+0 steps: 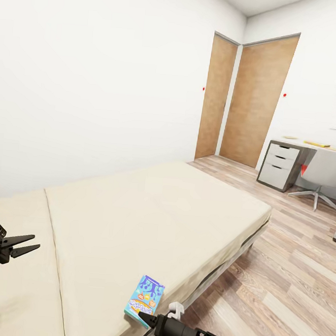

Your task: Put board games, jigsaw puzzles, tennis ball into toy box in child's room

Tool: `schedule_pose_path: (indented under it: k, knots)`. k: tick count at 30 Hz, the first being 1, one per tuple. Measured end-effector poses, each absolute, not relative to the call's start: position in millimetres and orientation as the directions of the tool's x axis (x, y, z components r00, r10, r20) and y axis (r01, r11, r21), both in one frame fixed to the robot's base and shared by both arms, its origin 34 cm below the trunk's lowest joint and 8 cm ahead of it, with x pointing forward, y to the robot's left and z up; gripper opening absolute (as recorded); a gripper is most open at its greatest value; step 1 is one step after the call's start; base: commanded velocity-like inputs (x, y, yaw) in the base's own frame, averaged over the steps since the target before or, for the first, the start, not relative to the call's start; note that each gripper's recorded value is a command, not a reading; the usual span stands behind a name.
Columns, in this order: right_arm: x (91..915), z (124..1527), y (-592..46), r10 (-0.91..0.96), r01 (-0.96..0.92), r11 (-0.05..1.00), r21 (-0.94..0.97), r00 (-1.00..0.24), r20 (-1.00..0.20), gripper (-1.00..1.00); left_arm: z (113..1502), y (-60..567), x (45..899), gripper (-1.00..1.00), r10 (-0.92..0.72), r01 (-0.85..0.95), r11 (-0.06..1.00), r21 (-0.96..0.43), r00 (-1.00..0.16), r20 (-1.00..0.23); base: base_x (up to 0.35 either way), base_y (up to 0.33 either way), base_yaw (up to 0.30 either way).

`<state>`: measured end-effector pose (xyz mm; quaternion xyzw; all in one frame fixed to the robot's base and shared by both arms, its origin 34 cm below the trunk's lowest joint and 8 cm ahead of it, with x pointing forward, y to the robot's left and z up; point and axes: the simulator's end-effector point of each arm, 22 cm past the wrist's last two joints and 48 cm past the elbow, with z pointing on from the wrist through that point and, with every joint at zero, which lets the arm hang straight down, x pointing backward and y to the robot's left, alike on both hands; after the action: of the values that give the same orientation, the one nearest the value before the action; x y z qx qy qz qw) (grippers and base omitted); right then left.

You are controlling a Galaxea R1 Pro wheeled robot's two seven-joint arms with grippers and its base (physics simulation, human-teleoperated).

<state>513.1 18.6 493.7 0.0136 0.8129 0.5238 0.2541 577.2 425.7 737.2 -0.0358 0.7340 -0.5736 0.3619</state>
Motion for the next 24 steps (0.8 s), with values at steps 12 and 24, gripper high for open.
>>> schedule_pose_path:
  k: [12, 24]
  knots:
    - [524, 492, 12, 0.320, -0.232, 0.476, 0.848, -0.853, -0.413, -1.00, 737, 426, 577, 1.00, -0.468, 0.362, 0.339, -0.868, -0.735, -0.490, 0.000, 0.000, 0.000]
    - [558, 520, -2, 0.563, -0.099, 0.336, 0.937, -0.777, -0.284, -1.00, 737, 426, 577, 1.00, -0.468, 0.362, 0.339, -0.868, -0.735, -0.490, 0.000, 0.000, 0.000]
